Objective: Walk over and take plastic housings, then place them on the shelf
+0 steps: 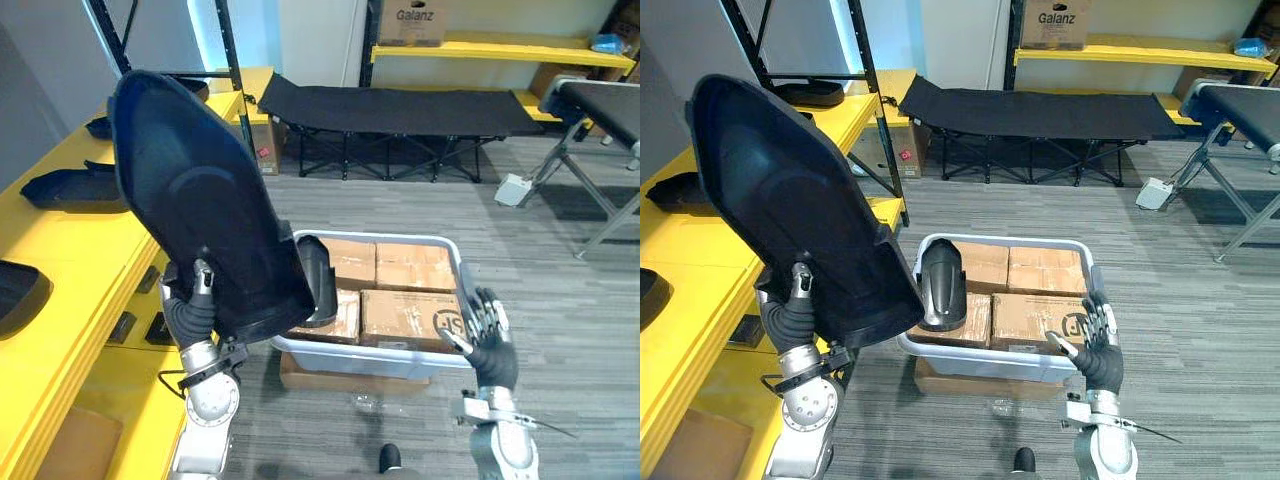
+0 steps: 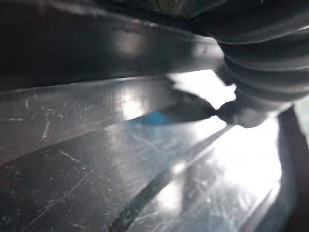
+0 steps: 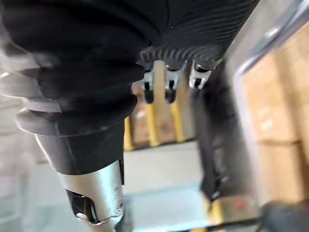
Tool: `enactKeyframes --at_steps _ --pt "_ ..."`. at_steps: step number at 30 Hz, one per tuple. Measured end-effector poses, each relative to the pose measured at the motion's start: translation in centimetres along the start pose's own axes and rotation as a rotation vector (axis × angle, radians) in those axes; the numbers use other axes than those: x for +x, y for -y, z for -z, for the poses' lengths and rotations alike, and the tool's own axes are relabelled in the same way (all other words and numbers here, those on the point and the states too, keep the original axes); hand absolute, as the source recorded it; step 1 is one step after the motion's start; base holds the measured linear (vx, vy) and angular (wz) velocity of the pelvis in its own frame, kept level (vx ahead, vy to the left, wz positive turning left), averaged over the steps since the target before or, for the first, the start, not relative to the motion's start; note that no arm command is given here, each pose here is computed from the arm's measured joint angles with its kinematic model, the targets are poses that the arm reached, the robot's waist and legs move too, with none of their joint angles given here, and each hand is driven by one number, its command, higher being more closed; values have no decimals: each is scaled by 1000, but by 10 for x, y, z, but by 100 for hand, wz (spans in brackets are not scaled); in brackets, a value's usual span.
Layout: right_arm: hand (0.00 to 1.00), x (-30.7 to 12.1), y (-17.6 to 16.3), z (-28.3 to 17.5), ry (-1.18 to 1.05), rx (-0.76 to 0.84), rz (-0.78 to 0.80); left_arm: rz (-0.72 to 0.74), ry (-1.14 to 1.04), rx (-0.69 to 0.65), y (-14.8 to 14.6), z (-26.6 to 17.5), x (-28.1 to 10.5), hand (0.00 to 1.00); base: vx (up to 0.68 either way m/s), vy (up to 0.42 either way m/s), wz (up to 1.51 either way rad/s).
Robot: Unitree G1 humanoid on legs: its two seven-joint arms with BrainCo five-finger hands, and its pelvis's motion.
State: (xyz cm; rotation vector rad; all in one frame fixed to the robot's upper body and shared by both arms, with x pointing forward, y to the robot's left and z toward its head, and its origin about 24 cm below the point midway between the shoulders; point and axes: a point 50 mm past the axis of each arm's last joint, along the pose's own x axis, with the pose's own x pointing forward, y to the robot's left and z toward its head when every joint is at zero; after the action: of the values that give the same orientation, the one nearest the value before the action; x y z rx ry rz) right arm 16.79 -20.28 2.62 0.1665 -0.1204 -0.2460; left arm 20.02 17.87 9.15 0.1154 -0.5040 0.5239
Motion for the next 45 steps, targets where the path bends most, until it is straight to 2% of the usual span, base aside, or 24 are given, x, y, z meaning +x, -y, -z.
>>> enactKeyframes --at_steps 5,12,17,24,32,37,45 --pt "0 18 -13 4 18 75 -24 -90 54 -2 -14 -15 0 100 -5 6 14" --pt "0 33 -69 15 -35 136 -282 -278 148 81 -54 -36 5 100 -17 5 75" --pt "0 55 -91 4 27 141 -349 -340 164 137 -82 -40 -2 100 50 12 56" --pt "0 62 -93 0 31 141 -297 -231 175 51 -79 -43 0 100 19 31 37" --pt "0 55 -58 0 29 140 -160 -121 172 -2 -72 -43 0 100 49 -50 59" --pt "0 45 -28 1 31 132 -22 15 170 -195 -47 -42 5 100 -22 -19 118" --pt "0 54 -40 -12 135 166 -86 83 108 -180 -39 -31 4 100 -42 120 4"
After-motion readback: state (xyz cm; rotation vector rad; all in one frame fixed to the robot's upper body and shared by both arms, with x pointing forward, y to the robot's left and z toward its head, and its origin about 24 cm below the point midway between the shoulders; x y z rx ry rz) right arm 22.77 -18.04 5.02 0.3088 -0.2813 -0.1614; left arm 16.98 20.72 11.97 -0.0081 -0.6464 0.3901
